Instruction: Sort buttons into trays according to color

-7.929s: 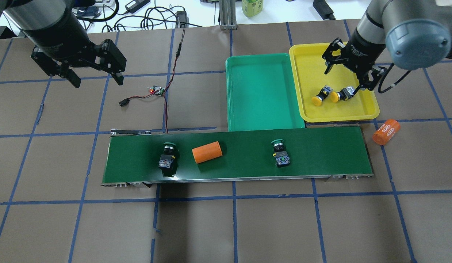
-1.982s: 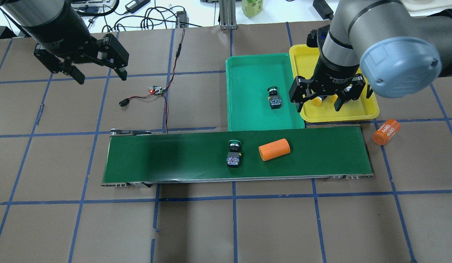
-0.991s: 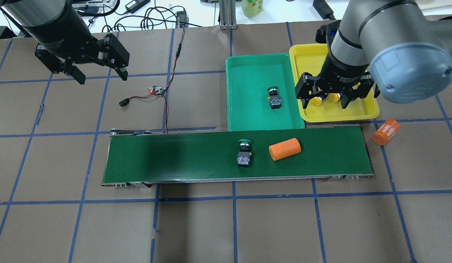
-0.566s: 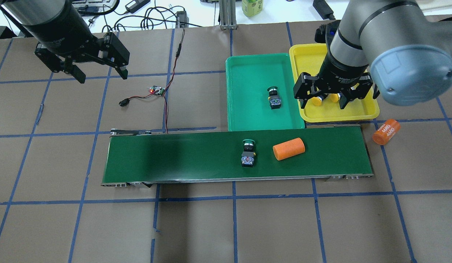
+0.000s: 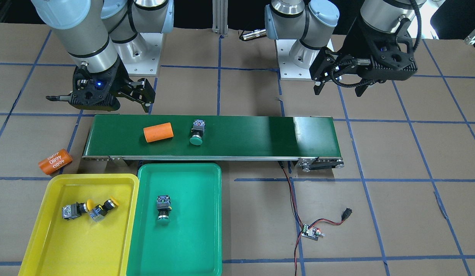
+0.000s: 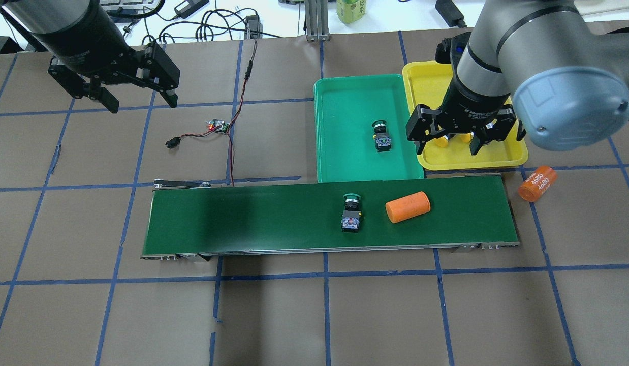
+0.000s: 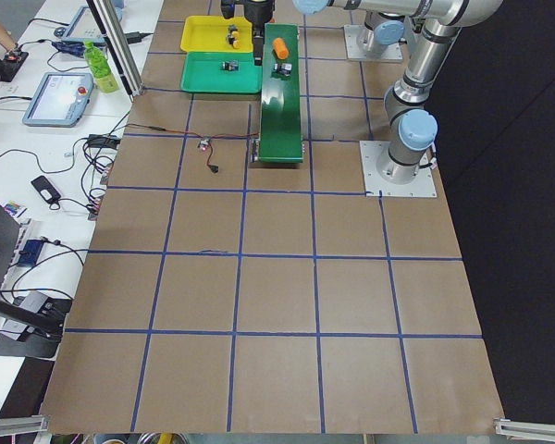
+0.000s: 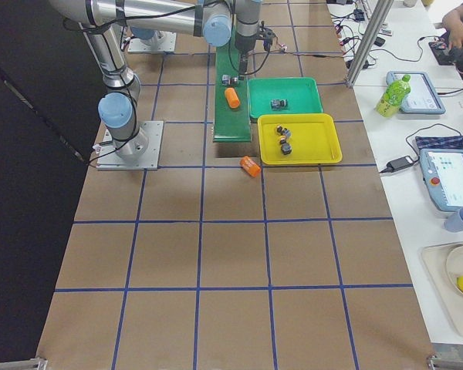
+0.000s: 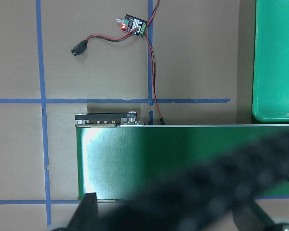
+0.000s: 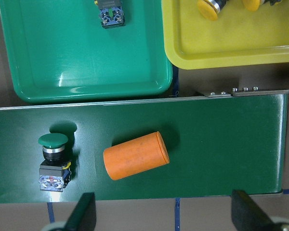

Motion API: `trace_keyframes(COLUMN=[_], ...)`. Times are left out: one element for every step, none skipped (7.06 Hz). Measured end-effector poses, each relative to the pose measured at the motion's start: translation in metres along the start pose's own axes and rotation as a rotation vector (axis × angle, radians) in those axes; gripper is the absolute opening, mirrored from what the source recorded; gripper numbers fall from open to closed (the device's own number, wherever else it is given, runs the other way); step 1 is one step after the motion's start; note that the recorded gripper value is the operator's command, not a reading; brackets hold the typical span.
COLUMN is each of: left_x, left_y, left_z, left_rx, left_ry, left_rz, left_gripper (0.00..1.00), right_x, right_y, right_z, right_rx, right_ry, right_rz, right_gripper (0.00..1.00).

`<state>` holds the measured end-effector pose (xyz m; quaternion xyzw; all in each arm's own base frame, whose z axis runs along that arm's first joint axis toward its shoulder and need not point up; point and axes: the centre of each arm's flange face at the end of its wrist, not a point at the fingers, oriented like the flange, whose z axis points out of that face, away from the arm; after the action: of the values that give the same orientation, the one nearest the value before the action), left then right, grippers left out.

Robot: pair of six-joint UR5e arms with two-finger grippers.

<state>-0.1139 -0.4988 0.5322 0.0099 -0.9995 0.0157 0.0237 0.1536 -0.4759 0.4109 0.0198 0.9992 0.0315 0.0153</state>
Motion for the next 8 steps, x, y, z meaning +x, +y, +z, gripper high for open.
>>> trace_keyframes(left_x=[0.0, 0.0, 0.0, 0.0, 0.0, 0.0, 0.0, 0.0], left_y=[0.0, 0.001, 0.001, 0.002, 0.002, 0.002, 0.001, 0.001], left_z=[0.0, 0.0, 0.0, 0.0, 0.002, 0.002, 0.003, 0.003], left_rx=[0.0, 0.0, 0.001, 0.0, -0.002, -0.003, -0.003, -0.003], left_ry=[0.0, 0.0, 0.0, 0.0, 0.0, -0.001, -0.001, -0.001], left_rz=[0.0, -0.001, -0.002, -0.002, -0.001, -0.001, -0.001, -0.002], left_gripper=[1.0, 1.0, 1.0, 1.0, 1.0, 1.0, 1.0, 1.0], right_x=[-0.001, -0.004, -0.012, -0.022, -0.033, -0.043, -0.053, -0.063], right_y=[0.0, 0.0, 0.0, 0.001, 0.002, 0.004, 0.003, 0.002], right_z=[0.004, 0.006, 0.012, 0.023, 0.035, 0.048, 0.06, 0.07], right_rx=[-0.004, -0.001, 0.003, 0.01, 0.012, 0.017, 0.027, 0.026], right_ry=[-0.002, -0.009, -0.023, -0.033, -0.037, -0.039, -0.04, -0.039], right_rz=[-0.002, -0.008, -0.022, -0.041, -0.063, -0.084, -0.104, -0.114], right_gripper=[1.0, 1.0, 1.0, 1.0, 1.0, 1.0, 1.0, 1.0])
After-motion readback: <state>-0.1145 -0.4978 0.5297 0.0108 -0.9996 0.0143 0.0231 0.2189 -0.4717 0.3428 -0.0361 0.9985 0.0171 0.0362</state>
